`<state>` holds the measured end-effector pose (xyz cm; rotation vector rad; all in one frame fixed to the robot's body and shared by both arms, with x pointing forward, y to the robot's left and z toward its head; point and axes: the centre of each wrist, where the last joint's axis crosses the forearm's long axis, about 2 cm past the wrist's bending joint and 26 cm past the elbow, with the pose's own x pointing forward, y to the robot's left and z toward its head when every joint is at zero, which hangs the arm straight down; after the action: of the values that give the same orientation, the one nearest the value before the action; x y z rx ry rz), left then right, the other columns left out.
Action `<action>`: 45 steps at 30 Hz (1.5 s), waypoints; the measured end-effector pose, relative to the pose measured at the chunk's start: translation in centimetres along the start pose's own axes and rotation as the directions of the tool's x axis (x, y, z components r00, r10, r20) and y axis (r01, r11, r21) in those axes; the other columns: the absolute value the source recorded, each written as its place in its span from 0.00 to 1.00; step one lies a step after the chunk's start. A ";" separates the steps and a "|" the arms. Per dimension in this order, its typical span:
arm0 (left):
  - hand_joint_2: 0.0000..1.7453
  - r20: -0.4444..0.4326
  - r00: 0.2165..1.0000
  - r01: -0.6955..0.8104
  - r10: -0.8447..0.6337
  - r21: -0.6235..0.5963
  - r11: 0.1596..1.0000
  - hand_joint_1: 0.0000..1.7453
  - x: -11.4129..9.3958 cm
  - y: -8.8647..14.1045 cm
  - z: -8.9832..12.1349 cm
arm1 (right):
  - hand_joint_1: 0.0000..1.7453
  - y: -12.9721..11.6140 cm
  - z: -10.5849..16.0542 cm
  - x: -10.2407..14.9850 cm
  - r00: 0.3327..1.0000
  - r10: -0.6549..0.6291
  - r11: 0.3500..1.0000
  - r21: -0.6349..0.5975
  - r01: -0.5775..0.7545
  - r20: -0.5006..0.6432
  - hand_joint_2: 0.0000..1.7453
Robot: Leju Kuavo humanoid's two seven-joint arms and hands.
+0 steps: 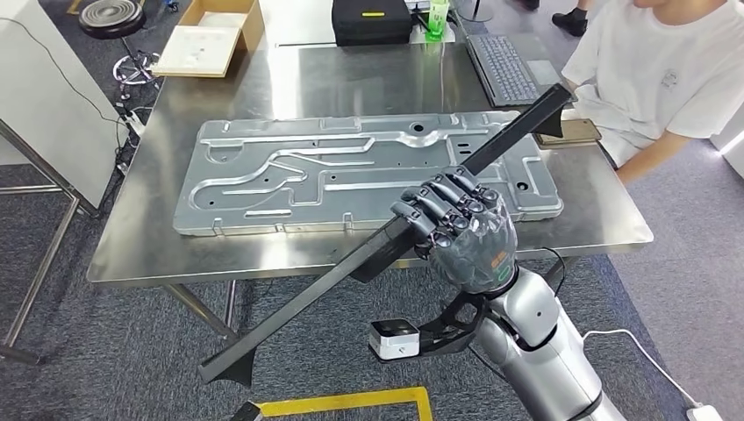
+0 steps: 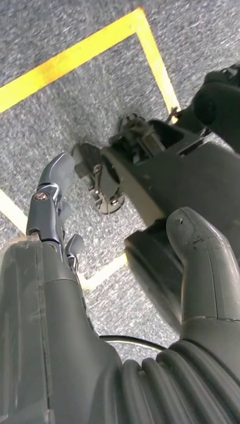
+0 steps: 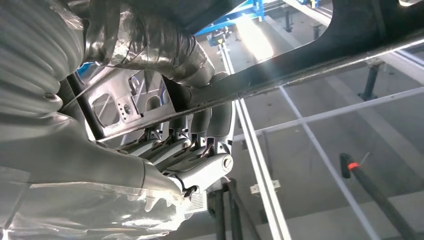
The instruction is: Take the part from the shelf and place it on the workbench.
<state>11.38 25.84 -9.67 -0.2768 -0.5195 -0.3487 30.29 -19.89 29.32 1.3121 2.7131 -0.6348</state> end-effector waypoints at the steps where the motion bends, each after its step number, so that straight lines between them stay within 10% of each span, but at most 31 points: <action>1: 1.00 0.002 1.000 0.002 -0.002 -0.001 1.000 0.00 0.0 0.0 0.0 | 1.00 0.0 0.0 0.0 1.000 -0.001 1.000 0.000 0.001 0.003 1.00; 45: 1.00 0.060 0.998 0.035 -0.035 0.001 0.999 0.00 0.3 0.6 0.0 | 1.00 -0.1 0.2 0.0 0.999 -0.020 1.000 -0.004 0.019 -0.028 1.00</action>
<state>11.85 26.28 -9.58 -0.2794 -0.5834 -0.3750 30.19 -20.03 29.19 1.3051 2.7509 -0.6179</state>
